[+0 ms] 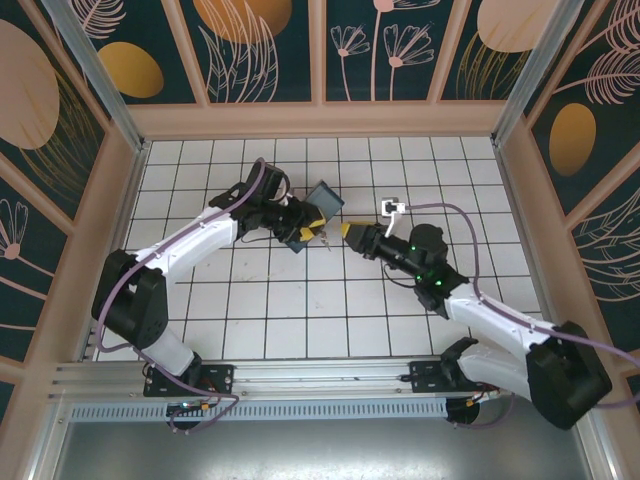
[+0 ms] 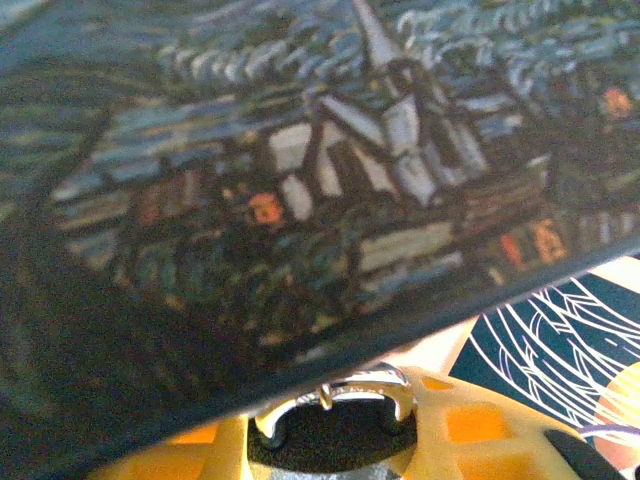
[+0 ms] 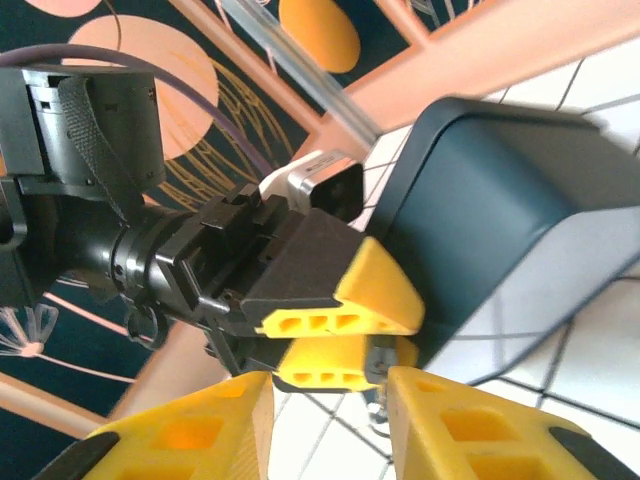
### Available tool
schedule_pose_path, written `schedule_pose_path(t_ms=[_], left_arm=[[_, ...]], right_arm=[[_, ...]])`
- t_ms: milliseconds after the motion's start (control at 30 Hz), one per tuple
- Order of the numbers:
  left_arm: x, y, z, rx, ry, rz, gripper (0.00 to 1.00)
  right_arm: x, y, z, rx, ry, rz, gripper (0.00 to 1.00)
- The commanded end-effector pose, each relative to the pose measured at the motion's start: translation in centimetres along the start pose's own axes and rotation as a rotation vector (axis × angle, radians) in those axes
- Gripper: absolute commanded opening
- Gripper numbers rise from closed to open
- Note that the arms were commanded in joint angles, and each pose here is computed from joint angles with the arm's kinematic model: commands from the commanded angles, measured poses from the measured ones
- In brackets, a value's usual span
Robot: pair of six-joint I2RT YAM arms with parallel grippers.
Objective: Unlock a padlock with a key
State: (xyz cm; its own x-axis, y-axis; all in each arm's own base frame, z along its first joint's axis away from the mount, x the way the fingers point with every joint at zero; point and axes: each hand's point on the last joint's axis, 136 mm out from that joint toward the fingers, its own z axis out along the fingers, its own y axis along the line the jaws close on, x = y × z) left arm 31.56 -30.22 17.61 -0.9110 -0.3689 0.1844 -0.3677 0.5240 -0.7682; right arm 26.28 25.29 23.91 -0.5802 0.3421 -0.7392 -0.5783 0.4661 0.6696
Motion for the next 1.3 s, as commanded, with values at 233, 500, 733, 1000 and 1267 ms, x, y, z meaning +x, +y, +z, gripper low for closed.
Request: schedule_pose_path(t_ms=[233, 500, 733, 1000, 1267], left_arm=[[-0.1, -1.8, -1.0, 0.015, 0.001, 0.048, 0.12], [0.2, -1.7, -1.3, -0.02, 0.017, 0.057, 0.13], [0.3, -1.5, -1.5, -0.064, 0.026, 0.065, 0.13], [0.4, -1.4, -1.2, -0.059, 0.04, 0.055, 0.13], [0.2, -1.6, -1.0, -0.052, 0.045, 0.051, 0.13]], right_arm=[[2.0, -0.8, -0.3, 0.174, -0.007, -0.632, 0.21], [3.2, -1.8, 2.8, 0.297, 0.017, -1.105, 0.22], [1.6, -0.2, 3.4, 0.373, -0.148, -1.301, 0.21], [2.4, -0.1, 4.2, 0.351, -0.11, -1.344, 0.21], [3.6, -0.8, 3.8, 0.349, -0.047, -1.348, 0.21]])
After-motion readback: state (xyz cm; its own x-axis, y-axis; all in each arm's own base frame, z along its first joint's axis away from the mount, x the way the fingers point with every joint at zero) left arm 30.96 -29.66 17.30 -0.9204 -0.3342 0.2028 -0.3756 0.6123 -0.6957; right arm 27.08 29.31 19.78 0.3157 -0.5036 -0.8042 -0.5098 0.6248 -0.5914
